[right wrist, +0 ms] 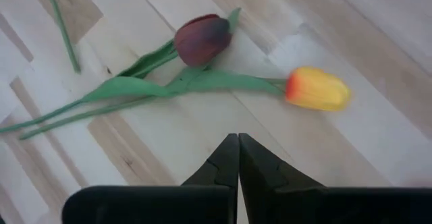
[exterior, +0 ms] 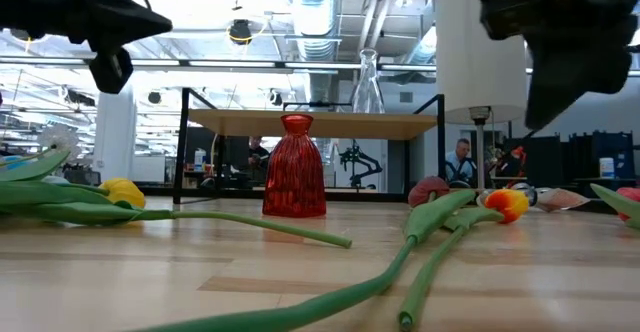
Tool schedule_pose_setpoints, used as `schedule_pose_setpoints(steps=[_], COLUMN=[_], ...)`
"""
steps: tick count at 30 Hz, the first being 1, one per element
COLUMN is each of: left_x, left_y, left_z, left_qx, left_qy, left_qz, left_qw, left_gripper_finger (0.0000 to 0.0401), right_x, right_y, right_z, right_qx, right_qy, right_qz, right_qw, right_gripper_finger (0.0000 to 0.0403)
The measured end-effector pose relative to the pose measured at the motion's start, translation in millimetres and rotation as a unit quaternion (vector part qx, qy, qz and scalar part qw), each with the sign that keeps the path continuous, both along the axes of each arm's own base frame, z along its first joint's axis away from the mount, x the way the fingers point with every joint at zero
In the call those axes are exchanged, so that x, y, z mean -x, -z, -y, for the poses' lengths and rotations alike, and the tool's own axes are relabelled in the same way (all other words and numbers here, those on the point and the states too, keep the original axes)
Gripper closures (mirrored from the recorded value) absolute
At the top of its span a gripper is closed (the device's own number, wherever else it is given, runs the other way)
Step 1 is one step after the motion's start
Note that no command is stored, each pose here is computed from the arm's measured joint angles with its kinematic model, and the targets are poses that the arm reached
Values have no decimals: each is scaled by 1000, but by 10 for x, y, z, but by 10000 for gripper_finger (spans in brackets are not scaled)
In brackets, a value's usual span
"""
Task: Pick and place flowers into a vace then onto a shelf
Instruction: Put the red vase on the shelf
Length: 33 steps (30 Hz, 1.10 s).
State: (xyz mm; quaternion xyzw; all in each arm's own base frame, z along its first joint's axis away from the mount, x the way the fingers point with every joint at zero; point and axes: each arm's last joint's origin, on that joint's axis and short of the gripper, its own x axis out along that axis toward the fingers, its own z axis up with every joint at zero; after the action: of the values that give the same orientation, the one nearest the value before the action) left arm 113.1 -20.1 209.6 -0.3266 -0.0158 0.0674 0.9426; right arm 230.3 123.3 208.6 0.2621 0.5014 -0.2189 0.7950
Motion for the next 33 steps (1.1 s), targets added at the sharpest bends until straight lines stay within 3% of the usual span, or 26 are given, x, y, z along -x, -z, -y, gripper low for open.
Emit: schedule_pose_setpoints(steps=[8,17,26,33], left_x=[-295,-829,-1410,-1708], left_y=[-176,-233,-233,-248], left_z=[88,269,378,425], left_qx=[-86,-218,-246,-239], left_qy=[11,44,59,77], left_qz=[-75,-196,-333,-402], left_qw=[993,955,909,881], left_gripper_finger=[401,401,390,316], right_x=[299,481,518,568], right_y=[-16,67,64,63], right_z=[70,38,-5,-67], right_qx=[27,53,68,72], right_qy=[23,23,12,-1], right_qz=[25,34,43,47], right_qw=[999,998,997,996], right_gripper_finger=[402,402,402,402])
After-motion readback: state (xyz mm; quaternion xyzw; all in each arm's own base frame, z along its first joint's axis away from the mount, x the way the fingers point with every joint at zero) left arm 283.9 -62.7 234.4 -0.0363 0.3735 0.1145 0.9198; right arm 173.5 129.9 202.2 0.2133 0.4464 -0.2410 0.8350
